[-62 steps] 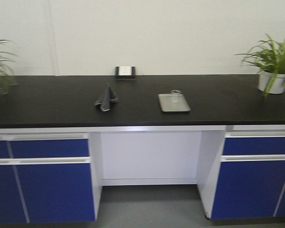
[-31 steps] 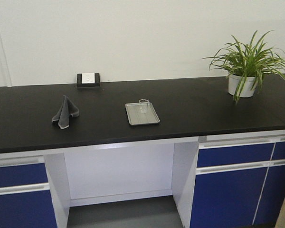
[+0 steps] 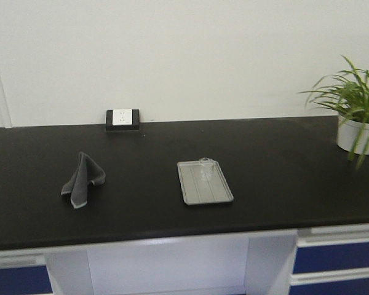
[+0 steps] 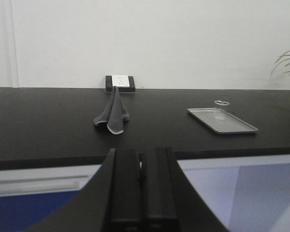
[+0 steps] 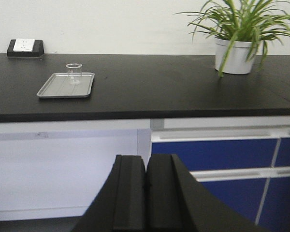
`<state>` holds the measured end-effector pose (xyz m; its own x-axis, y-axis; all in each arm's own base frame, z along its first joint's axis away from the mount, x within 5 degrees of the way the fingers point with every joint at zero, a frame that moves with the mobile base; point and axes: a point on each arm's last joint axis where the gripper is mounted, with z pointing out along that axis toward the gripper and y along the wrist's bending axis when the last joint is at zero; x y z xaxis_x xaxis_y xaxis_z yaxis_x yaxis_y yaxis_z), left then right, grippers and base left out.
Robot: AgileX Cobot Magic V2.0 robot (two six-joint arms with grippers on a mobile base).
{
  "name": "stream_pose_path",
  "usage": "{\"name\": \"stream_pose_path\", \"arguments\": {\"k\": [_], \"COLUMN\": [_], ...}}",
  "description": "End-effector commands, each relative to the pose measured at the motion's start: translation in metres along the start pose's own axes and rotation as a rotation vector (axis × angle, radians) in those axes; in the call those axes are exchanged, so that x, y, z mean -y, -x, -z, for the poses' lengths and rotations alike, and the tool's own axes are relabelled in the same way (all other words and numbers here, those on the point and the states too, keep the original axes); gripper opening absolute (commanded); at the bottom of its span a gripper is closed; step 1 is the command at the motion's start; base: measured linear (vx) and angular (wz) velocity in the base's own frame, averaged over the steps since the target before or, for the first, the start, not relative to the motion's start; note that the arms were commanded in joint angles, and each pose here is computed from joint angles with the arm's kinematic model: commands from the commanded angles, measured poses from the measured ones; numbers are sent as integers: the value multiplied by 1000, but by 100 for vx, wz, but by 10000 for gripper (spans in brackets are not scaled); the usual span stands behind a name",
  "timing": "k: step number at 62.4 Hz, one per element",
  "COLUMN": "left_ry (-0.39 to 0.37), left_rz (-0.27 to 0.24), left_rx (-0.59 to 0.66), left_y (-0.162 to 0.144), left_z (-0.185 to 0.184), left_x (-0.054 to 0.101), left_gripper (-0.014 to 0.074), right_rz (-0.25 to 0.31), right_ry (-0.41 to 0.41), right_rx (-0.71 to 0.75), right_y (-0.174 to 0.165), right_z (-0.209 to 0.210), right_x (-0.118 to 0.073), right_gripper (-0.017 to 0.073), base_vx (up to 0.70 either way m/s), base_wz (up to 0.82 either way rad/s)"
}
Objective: Wipe beaker with gray cloth and return to tray
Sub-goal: 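Approach the bench, stopping before the cloth and metal tray, then grasp the gray cloth with the left gripper and lift it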
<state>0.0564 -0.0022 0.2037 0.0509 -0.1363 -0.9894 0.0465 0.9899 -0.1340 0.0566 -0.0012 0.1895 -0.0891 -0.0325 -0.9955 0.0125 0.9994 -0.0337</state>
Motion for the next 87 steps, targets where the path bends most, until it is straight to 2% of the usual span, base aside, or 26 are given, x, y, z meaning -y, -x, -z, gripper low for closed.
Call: {"name": "stream_pose_path", "arguments": {"k": [1, 46, 87], "left_ry": [-8, -8, -8], "left_rz": [13, 13, 13], "left_rx": [79, 79, 79], "left_y": [-1, -1, -1], "left_z": [1, 1, 1], "left_x": [0, 0, 0], "left_gripper": [-6, -6, -6], "right_rz": [10, 10, 10], "right_ry": [-6, -6, -6], "right_rx": [88, 88, 88], "right_y": [6, 6, 6], "right_z": [1, 1, 1], "right_x": [0, 0, 0], "right_gripper": [-11, -11, -11], "base_vx": [49, 44, 24], "base_wz": [12, 12, 6]}}
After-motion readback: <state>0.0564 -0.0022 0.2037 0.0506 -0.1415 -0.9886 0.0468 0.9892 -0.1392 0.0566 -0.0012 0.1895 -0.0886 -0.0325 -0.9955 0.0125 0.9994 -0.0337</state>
